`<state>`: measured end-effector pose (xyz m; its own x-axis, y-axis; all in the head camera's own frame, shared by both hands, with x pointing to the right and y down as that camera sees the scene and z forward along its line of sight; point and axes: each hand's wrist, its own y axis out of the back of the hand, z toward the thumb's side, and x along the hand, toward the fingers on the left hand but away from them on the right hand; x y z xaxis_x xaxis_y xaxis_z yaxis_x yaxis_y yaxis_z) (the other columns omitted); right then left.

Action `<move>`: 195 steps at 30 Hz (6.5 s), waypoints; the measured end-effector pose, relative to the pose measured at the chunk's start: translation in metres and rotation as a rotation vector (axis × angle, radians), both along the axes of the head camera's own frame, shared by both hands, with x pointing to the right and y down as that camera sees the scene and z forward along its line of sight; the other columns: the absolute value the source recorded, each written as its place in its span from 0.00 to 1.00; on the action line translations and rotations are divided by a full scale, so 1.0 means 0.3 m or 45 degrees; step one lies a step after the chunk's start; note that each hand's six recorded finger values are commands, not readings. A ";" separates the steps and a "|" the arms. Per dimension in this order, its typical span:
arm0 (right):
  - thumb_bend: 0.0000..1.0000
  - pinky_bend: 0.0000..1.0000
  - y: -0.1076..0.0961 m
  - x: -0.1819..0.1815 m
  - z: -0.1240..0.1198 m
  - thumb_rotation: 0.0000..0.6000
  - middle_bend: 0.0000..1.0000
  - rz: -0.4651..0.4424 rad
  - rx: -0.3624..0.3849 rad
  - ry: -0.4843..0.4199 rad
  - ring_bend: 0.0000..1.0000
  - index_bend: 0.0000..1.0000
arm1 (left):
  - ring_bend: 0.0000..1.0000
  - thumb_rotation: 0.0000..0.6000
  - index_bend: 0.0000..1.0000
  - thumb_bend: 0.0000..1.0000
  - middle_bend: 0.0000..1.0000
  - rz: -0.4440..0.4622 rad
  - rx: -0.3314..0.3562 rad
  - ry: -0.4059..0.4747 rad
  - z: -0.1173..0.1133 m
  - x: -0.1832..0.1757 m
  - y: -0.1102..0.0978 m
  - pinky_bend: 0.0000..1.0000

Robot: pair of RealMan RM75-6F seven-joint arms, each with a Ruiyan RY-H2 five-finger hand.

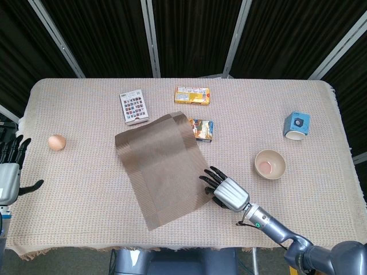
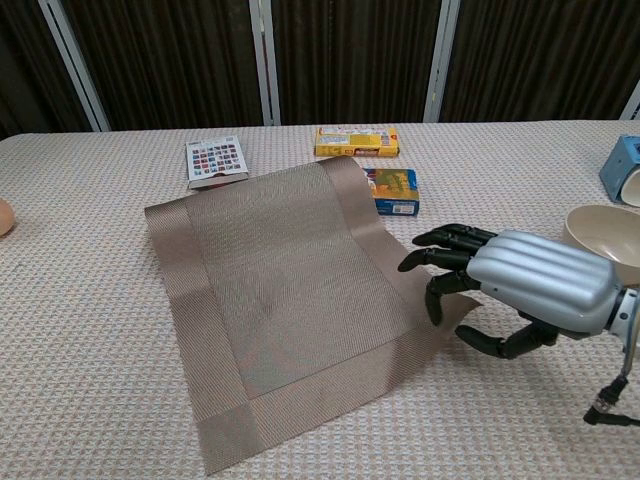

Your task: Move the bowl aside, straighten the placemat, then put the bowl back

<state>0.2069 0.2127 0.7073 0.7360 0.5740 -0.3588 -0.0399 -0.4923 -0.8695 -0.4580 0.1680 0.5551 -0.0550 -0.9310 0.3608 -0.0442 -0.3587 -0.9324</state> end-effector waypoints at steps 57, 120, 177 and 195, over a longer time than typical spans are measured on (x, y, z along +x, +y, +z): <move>0.00 0.00 -0.562 0.264 -0.278 1.00 0.00 -0.602 0.916 0.497 0.00 0.00 | 0.00 1.00 0.00 0.00 0.00 0.019 -0.033 -0.024 0.028 0.004 0.013 0.00; 0.00 0.00 -0.032 0.694 -0.484 1.00 0.00 0.970 0.100 0.233 0.00 0.00 | 0.00 1.00 0.28 0.19 0.00 1.065 -0.296 0.317 0.619 0.783 0.020 0.00; 0.00 0.00 -0.039 0.664 -0.574 1.00 0.00 0.950 0.147 0.095 0.00 0.00 | 0.00 1.00 0.71 0.49 0.00 0.927 -0.384 0.402 0.429 0.839 0.173 0.00; 0.00 0.00 -0.037 0.658 -0.582 1.00 0.00 0.943 0.151 0.086 0.00 0.00 | 0.00 1.00 0.71 0.49 0.00 0.962 -0.688 0.285 0.320 0.791 0.388 0.00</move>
<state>0.4043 0.2015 0.5326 0.1207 0.9479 -0.2947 0.2104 -0.3145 -0.9256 -0.2207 0.2843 0.6510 0.6149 -0.3967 0.6816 0.2182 -0.7449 -0.6304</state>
